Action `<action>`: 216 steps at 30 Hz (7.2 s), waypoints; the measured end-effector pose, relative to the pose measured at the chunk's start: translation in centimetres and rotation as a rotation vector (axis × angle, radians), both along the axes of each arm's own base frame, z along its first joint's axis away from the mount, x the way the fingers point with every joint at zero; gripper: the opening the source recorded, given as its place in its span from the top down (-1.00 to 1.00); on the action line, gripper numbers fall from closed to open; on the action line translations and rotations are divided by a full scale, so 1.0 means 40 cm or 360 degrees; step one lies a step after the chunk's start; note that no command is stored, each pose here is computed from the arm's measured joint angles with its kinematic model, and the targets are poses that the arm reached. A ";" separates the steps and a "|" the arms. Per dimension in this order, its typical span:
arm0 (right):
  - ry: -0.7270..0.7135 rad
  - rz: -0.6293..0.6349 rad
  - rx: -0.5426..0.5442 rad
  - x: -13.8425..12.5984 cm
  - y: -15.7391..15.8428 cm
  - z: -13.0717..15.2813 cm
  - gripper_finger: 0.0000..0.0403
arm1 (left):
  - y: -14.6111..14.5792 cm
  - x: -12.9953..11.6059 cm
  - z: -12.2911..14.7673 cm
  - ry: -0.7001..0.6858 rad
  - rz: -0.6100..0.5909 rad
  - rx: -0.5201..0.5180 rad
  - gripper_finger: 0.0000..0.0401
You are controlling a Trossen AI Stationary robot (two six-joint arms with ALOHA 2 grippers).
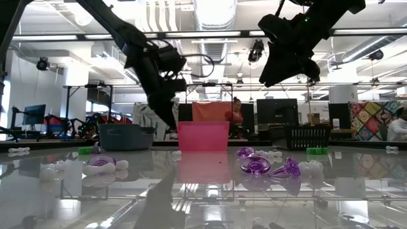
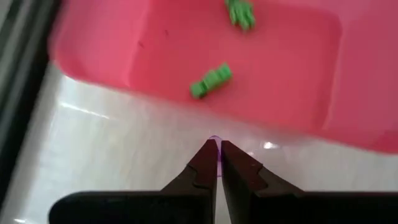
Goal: Sort Halloween decoration
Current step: Put the purple witch hat toy into the blue bin, then put the green skeleton toy into the pink bin, then put the white bone toy into the black bin
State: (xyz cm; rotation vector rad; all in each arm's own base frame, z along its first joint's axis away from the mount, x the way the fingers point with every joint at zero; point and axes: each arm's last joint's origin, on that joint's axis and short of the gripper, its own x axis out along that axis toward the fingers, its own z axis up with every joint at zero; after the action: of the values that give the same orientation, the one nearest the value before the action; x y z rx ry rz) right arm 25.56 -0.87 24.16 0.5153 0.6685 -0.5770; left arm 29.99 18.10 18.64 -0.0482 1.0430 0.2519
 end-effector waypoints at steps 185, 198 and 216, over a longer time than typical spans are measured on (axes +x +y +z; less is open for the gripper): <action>-0.0099 0.0607 -0.0205 0.085 0.022 -0.023 0.64 | -0.617 -0.064 -0.111 -0.0711 0.0212 0.0090 0.67; -0.0059 0.0600 -0.0212 0.090 0.023 -0.036 0.64 | -0.639 0.012 -0.188 -0.0561 0.0174 0.0164 0.58; -0.0052 0.0601 -0.0210 0.091 0.023 -0.039 0.64 | -0.630 0.000 -0.216 -0.0495 0.0293 0.0242 0.25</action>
State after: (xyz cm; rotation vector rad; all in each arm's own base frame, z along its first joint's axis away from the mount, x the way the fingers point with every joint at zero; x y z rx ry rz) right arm 29.21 0.06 22.59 0.2640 0.6714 -0.2541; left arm 30.00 -7.11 9.98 -0.0447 0.7080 0.4749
